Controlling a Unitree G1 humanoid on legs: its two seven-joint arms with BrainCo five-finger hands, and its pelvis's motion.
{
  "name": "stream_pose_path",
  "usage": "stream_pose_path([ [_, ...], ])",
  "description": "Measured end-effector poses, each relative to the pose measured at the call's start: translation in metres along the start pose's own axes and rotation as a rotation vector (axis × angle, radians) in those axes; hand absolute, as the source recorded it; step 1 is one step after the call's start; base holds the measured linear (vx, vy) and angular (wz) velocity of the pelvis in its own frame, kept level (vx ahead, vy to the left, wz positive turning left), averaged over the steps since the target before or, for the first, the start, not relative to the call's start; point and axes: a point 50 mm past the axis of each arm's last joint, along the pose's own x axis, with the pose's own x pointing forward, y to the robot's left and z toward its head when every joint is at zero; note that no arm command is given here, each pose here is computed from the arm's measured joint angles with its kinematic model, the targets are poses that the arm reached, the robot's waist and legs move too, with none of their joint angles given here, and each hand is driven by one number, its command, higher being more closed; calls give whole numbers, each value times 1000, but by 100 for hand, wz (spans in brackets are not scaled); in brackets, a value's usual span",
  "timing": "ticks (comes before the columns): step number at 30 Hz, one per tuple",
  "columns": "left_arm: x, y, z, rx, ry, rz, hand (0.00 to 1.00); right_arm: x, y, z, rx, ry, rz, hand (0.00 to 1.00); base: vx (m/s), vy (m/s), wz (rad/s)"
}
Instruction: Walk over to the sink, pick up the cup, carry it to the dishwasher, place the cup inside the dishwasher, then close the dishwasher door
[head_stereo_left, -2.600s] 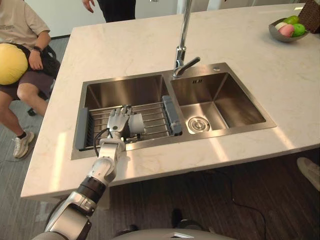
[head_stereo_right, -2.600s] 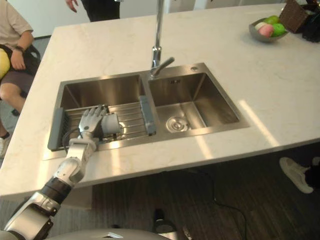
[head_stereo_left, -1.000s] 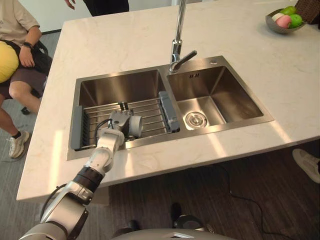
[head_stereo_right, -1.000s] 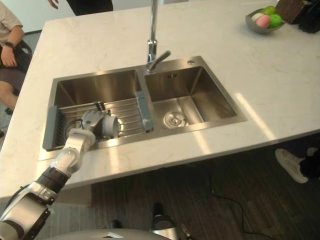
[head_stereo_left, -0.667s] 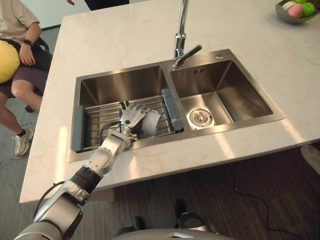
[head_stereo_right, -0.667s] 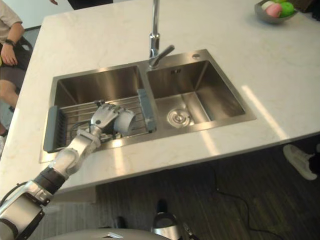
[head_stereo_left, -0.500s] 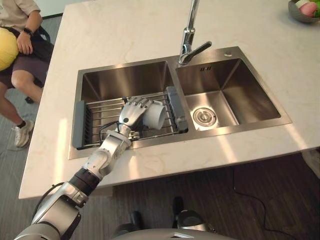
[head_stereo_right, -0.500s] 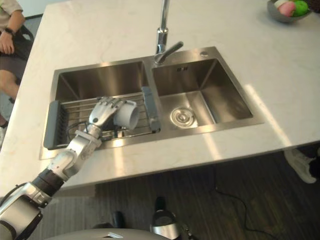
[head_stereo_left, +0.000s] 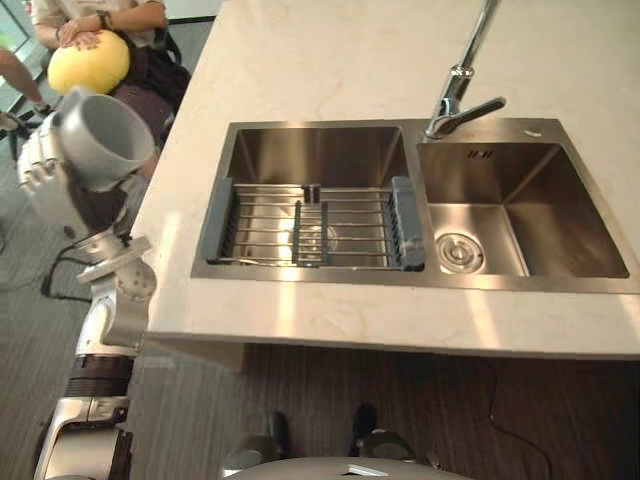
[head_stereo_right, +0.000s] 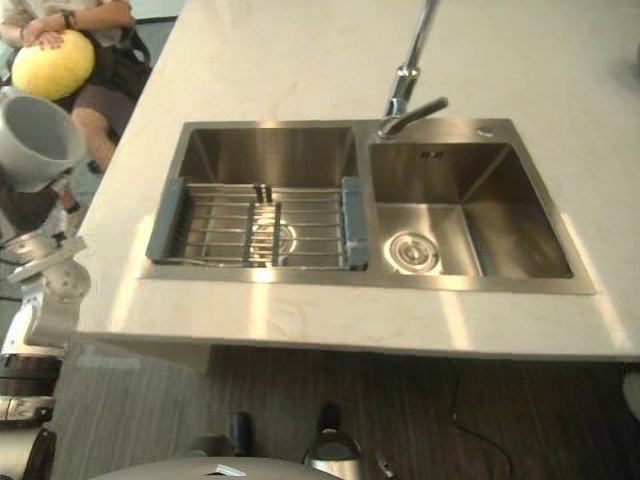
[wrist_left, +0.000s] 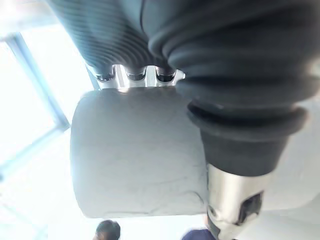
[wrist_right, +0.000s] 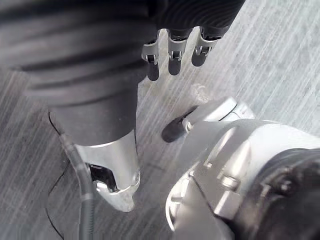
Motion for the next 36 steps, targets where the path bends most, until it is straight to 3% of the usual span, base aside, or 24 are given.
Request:
stream_pose_path([
  [6,-24,22,-35,26,156,51,100,-5,-14,-15,124,81,-6,0,-41,-7,40],
  [11,-40,40,-29,-23,186,63,100,-11,-29,-29,78,101,-47,0,32,78,100],
  [15,-44,39,-20,-100,238,82,100,-11,-31,-32,87,82,-59,0,-41,61,177],
  [19,-58,37,-28,-156,333,21,100,-13,-44,-3,38,-39,-86,0,41,131,142],
  [22,-52,38,-30,-205,362,50,100,-9,-27,-11,-10,-62,-49,0,-204,88,152],
  [25,-69,30,-28,-256,394,-72,100,-8,-24,14,-114,-145,-56,0,-140,227,125],
  [29,-81,46,-38,-302,403,-182,100,-8,9,29,-305,-263,-21,0,-102,183,85],
  [36,-106,36,-26,-490,401,-367,100,-9,16,23,-319,-293,-51,0,-41,57,167],
])
